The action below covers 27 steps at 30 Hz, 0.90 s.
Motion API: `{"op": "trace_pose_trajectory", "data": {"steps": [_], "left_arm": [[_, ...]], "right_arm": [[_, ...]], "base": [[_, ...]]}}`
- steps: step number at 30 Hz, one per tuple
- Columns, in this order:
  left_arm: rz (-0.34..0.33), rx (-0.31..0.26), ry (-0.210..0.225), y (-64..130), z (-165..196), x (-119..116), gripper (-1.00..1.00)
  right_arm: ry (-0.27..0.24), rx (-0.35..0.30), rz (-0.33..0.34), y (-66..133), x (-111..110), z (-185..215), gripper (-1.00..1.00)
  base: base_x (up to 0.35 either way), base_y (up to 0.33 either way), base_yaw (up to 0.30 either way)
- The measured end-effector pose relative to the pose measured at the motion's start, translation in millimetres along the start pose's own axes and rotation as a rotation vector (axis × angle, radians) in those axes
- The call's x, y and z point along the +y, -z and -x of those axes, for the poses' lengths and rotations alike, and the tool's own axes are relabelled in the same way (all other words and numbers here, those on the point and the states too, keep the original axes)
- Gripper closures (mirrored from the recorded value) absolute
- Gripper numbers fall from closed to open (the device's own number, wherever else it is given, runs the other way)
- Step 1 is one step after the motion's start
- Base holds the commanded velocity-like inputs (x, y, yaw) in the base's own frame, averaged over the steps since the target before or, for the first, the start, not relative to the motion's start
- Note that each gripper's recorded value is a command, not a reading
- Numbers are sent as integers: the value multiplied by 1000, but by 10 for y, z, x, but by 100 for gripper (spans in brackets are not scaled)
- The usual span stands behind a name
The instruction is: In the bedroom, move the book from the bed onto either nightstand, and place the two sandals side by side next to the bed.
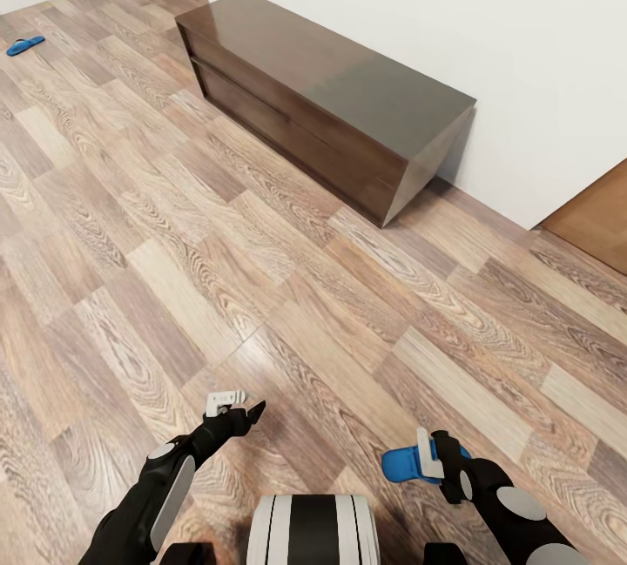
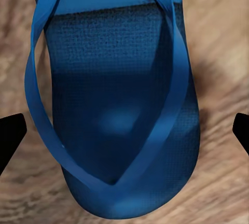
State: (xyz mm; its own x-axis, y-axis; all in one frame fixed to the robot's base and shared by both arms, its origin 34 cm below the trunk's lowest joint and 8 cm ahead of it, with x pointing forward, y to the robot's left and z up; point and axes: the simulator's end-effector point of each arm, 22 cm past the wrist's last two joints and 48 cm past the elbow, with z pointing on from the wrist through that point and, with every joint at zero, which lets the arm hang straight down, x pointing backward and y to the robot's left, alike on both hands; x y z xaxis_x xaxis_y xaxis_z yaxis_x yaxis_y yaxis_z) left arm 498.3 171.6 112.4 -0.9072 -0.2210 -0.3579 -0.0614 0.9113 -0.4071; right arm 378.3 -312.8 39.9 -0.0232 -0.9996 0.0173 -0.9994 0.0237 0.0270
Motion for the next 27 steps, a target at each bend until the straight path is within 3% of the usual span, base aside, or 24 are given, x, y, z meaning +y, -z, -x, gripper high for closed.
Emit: {"op": "trace_pose_trajectory", "data": {"steps": [18, 19, 27], "left_arm": [[3, 11, 4, -25, -62, 24, -100], [3, 11, 4, -26, -62, 24, -100], [2, 11, 4, -26, -62, 23, -100]], "right_arm": [[-1, 0, 11, -40, 51, -4, -100], [-1, 1, 11, -40, 51, -6, 100], [1, 0, 10, -39, 48, -5, 100]], "base": [[0, 0, 0], [0, 0, 0], [0, 0, 0]]}}
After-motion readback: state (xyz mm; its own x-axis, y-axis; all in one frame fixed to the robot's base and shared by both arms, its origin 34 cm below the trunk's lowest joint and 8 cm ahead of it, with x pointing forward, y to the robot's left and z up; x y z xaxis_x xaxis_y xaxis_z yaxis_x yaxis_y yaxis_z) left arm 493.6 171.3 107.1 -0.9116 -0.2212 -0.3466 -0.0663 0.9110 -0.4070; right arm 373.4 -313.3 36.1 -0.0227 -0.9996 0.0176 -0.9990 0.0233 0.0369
